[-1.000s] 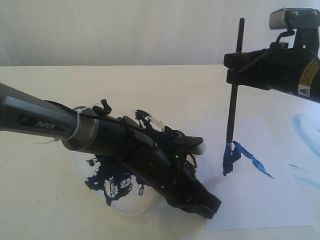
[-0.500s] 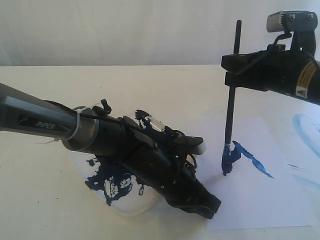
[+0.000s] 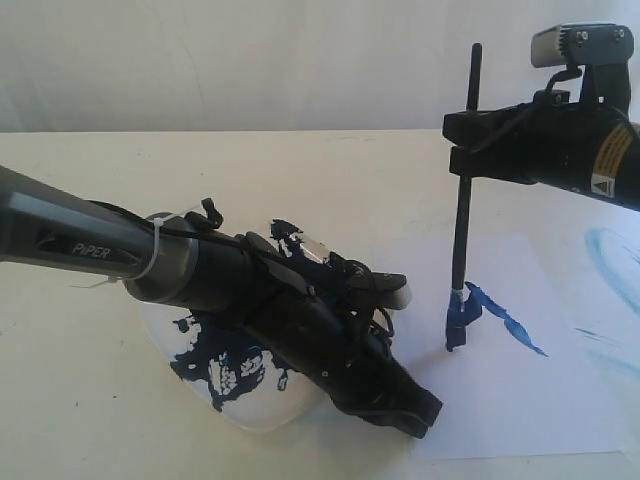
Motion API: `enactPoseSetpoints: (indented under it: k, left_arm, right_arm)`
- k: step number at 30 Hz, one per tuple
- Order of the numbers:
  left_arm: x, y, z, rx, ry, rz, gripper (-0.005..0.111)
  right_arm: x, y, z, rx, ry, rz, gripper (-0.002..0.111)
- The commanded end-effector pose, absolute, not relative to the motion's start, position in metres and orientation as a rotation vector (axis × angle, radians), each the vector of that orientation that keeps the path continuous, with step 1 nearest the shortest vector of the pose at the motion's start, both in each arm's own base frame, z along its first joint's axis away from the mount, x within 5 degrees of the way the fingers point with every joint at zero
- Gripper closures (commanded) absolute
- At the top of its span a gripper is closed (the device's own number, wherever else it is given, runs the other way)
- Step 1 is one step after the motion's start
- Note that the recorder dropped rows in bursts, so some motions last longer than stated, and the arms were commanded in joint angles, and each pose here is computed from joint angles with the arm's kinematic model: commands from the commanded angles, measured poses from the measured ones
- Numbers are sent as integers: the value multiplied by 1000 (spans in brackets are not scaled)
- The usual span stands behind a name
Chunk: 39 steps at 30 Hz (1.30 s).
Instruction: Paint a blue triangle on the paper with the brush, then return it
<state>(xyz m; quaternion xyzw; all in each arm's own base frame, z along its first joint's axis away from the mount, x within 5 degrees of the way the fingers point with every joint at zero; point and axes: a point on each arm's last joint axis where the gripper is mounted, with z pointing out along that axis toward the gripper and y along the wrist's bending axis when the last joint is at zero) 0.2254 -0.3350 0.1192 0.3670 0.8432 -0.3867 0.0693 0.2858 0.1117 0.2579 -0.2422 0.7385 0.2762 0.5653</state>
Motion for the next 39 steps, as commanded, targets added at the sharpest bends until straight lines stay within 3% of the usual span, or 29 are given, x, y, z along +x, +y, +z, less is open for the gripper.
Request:
enactPoseSetpoints:
  k: [1,39]
  left_arm:
    - [219,-333,106,1106,2604,-1177,107]
    - [219,-333,106,1106,2604,-1177,107]
  right_arm:
    - [285,111,256,-594,1743,632,108]
    - [289,102,247,-585,1837,487,108]
